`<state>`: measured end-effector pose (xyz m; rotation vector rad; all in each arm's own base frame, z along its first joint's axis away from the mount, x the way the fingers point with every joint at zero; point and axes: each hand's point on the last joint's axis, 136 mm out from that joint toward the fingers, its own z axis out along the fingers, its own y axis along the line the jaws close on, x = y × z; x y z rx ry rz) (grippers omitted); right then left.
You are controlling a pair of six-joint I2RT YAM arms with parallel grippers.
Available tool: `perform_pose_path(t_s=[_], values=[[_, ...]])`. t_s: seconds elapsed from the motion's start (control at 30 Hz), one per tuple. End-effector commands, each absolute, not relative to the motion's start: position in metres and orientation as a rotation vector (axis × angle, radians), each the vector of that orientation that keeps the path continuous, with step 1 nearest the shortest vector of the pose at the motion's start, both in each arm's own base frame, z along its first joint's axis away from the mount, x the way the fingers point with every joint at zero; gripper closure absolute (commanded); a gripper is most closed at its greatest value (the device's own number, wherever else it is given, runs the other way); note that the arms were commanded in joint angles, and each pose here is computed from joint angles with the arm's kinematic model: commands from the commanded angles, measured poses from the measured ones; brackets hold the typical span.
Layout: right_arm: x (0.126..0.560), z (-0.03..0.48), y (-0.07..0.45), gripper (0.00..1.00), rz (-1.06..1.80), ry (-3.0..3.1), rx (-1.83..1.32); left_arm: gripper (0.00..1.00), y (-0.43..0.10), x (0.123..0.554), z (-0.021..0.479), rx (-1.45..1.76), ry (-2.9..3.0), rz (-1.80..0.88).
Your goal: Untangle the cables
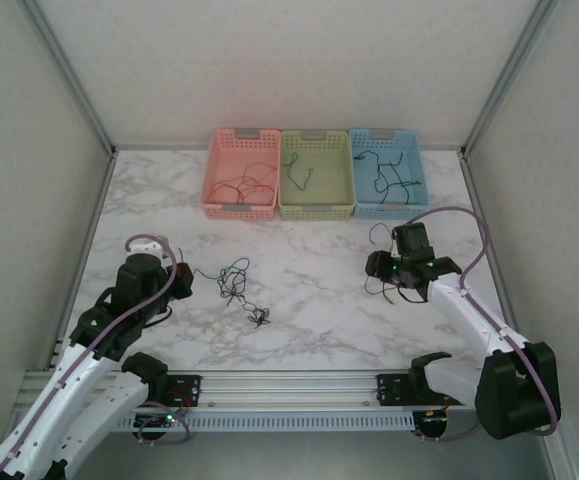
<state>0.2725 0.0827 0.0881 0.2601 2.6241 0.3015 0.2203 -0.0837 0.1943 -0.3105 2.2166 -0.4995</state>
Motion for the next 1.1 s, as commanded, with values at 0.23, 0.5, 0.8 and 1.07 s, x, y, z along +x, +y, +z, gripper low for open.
perform_pose_path(t_s=[0.23,0.5,0.8,1.07], values=[[0.288,0.055,0.061,0.59,0.051,2.723,0.348,1.0,-0.086,0.221,0.198,-0.319,2.206,-0.532],[0.295,0.088,0.071,1.0,0.158,2.641,0.308,1.0,-0.086,0.221,0.198,-0.316,2.207,-0.53],[0.266,0.28,0.099,1.0,0.576,2.069,0.078,1.0,-0.088,0.224,0.191,-0.319,2.223,-0.526],[0.271,0.249,0.074,1.0,0.383,2.201,0.184,1.0,-0.089,0.225,0.191,-0.317,2.221,-0.531]])
